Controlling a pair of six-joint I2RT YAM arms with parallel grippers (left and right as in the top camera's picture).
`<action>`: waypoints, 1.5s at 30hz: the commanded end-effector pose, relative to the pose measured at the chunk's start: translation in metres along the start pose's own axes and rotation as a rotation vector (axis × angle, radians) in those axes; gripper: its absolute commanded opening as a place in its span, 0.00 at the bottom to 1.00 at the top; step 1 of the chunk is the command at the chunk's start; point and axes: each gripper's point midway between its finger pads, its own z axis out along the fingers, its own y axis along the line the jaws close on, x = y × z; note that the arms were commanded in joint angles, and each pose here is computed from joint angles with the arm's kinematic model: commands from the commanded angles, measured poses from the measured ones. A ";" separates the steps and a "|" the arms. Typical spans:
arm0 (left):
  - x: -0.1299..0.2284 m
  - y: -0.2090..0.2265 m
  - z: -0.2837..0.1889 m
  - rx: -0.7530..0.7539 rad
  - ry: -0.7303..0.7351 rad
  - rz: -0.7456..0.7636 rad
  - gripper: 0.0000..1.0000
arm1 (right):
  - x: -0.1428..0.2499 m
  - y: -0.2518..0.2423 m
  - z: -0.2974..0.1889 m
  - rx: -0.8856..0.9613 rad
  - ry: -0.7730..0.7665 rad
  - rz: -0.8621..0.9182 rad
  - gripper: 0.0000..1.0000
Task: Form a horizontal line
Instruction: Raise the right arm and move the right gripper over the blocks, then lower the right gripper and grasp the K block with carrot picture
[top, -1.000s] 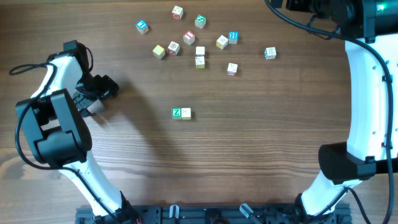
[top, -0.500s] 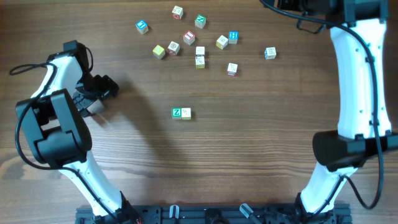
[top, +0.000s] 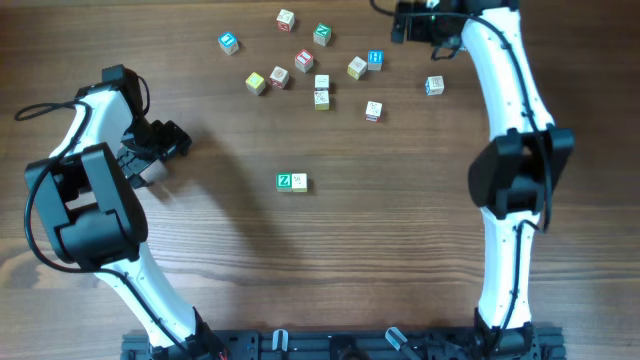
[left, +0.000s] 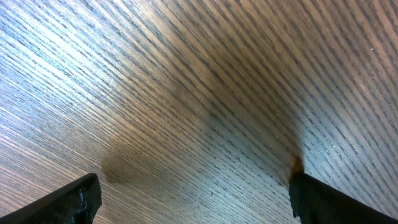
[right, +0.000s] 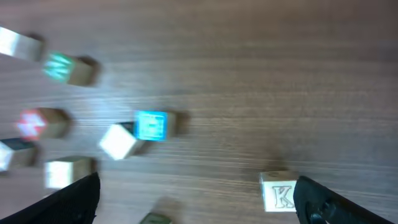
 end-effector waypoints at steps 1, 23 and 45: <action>0.001 0.009 0.010 -0.043 0.010 -0.005 1.00 | 0.015 -0.048 0.026 0.234 0.057 -0.013 1.00; 0.001 0.009 0.010 -0.043 0.010 -0.005 1.00 | 0.080 -0.068 0.072 0.086 0.278 -0.027 0.50; 0.001 0.009 0.010 -0.043 0.010 -0.005 1.00 | 0.043 -0.061 -0.012 0.119 0.153 -0.042 0.22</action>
